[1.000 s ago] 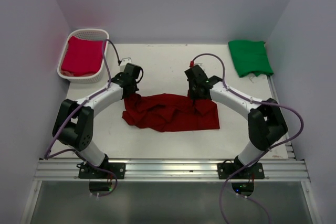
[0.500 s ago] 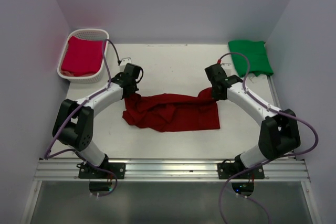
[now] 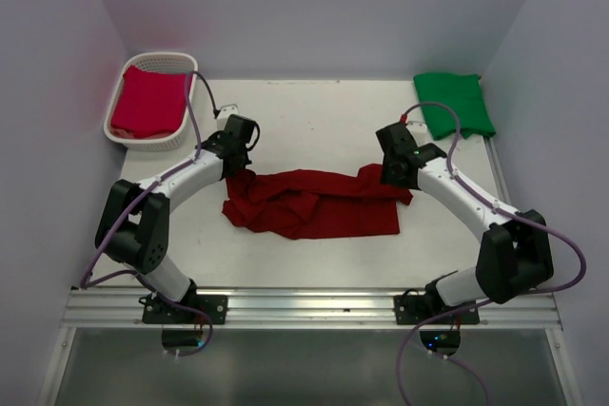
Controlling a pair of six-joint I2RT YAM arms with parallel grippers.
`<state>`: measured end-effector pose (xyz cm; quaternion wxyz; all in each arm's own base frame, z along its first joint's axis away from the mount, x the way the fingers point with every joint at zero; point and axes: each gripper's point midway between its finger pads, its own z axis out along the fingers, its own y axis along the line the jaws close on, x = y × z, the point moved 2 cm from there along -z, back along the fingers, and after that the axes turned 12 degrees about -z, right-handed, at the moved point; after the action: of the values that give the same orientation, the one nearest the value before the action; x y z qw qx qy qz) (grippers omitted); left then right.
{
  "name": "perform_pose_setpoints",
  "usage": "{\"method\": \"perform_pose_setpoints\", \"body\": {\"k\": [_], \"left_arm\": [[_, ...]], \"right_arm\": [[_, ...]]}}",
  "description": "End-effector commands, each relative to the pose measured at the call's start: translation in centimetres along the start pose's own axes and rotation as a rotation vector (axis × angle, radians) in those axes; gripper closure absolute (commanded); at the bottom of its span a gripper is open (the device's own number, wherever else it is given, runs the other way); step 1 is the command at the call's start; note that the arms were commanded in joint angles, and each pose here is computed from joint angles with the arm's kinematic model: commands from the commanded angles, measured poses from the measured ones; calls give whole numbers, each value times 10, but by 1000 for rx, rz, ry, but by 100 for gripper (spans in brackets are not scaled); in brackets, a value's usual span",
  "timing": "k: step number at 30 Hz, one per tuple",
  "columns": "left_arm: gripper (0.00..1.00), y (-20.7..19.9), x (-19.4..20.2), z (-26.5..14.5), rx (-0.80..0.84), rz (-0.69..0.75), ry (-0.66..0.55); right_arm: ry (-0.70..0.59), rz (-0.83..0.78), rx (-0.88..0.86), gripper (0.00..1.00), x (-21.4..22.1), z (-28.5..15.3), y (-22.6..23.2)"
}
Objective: Fold and stack the t-shirts
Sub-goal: Flatten the tshirt out
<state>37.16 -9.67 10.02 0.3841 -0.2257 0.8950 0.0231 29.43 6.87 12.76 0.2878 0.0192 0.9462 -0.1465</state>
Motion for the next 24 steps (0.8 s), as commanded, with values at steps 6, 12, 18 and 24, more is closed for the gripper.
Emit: {"method": "perform_pose_setpoints", "body": {"k": [6,12,18,24], "left_arm": [[100,-3,-11,-6,29,-32,-41],[100,-4,-8,-4,34,-27,-31],[100,-5,-8,-3,38,-26,-30],[100,-6,-8,-3,40,-28,-26]], "right_arm": [[10,78,67,44,10,11,-9],[32,318,69,50,33,36,-34],[-38,445,20,64,44,36,-45],[-16,299,-204,62,38,33,-16]]}}
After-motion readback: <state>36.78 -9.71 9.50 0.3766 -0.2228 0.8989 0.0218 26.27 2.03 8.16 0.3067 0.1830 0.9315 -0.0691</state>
